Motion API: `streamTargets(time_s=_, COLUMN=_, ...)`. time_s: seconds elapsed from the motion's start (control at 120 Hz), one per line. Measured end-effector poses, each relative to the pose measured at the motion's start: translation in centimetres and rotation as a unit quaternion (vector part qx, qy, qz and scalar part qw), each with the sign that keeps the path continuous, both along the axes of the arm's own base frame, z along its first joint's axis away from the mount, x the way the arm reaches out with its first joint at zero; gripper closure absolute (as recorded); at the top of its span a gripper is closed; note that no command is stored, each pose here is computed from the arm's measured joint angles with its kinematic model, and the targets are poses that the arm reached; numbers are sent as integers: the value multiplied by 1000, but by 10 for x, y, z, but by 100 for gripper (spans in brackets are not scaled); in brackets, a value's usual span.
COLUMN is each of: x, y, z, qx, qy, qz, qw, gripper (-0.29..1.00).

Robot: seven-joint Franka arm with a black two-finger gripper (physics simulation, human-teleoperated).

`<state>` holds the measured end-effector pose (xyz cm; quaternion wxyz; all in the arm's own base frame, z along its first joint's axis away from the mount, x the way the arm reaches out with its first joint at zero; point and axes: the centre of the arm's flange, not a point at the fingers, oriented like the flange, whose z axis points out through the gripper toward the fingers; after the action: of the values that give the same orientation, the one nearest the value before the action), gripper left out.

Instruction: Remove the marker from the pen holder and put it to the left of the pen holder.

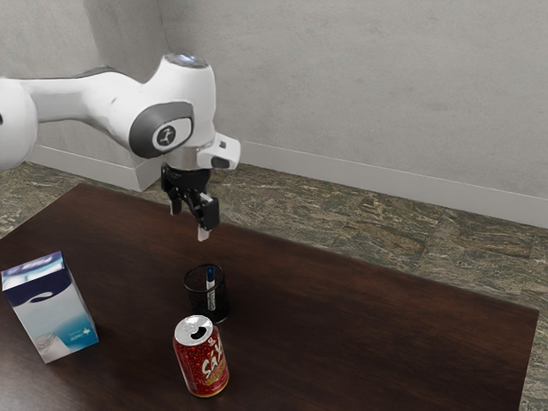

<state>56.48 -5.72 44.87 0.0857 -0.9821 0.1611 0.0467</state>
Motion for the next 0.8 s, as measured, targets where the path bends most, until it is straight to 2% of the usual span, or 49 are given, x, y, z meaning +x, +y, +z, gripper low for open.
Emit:
streamTargets(time_s=0.233, x=-20, y=-49, z=-55, qx=-3, qy=2, qz=-56, qw=998, gripper=0)
streamTargets(time_s=0.467, x=-9, y=-44, z=-88, qx=-11, qy=-14, qz=-63, qw=998, gripper=0)
streamTargets(time_s=0.7, x=-27, y=-39, z=-101, qx=-10, qy=-10, qz=-67, qw=998, gripper=0)
streamTargets(time_s=0.8, x=-27, y=-40, z=-95, qx=-11, qy=-17, qz=-69, qw=997, gripper=14)
